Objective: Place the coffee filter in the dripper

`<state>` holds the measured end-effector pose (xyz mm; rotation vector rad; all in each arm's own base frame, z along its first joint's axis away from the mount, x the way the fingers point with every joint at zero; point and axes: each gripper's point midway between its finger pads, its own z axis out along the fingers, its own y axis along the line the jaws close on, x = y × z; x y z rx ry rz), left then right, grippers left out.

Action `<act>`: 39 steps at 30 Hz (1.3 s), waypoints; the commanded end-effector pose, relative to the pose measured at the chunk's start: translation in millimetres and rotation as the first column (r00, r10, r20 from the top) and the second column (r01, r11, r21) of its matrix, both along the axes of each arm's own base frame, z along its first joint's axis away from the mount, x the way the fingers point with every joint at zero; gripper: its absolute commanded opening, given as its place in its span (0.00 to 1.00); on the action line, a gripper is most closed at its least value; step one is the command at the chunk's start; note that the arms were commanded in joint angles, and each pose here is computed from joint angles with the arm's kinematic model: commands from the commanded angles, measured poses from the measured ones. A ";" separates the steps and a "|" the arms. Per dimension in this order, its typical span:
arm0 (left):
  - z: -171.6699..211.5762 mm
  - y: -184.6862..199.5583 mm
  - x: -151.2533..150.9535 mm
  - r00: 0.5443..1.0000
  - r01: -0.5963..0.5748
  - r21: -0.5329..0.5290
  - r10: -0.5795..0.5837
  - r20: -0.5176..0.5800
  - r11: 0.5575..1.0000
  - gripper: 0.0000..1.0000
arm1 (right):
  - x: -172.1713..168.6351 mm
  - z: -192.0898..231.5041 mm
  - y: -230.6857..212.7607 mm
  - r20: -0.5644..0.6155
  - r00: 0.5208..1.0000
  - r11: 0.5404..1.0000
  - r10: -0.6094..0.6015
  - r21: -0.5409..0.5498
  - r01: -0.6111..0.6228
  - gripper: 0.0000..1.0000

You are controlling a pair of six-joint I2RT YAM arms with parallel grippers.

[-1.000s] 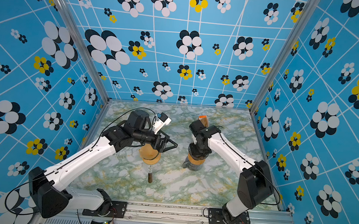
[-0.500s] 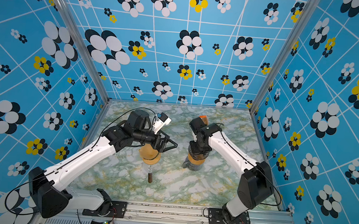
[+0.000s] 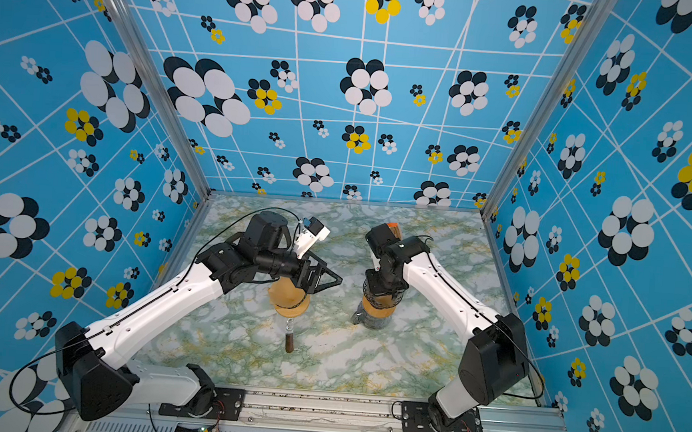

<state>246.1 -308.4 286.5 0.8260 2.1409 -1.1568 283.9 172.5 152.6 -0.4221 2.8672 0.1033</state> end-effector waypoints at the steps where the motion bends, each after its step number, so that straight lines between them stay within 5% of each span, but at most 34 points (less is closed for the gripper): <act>1: 5.5 3.1 -1.8 1.000 0.003 -0.017 -0.003 0.016 1.000 0.99 | -4.3 21.8 -1.4 0.055 0.998 1.000 -0.012 0.026 0.011 0.11; 9: -7.7 1.7 15.2 0.992 -0.129 0.105 0.128 0.017 0.986 0.99 | -16.2 59.4 -7.7 0.144 0.989 0.995 -0.028 0.102 0.013 0.17; 17: -16.5 -37.7 21.6 0.955 -0.257 0.206 0.280 -0.096 0.944 0.99 | -24.6 80.8 -42.5 0.167 0.983 0.988 -0.078 0.147 0.053 0.53; 26: -51.2 -79.4 25.1 0.919 -0.287 0.333 0.357 -0.171 0.898 0.99 | -17.0 47.2 -52.0 0.089 0.986 0.952 -0.143 0.285 0.112 0.99; 39: -101.7 -93.3 38.9 0.868 -0.318 0.438 0.444 -0.223 0.841 0.99 | -2.3 9.4 -57.7 -0.011 0.984 0.932 -0.179 0.319 0.173 0.99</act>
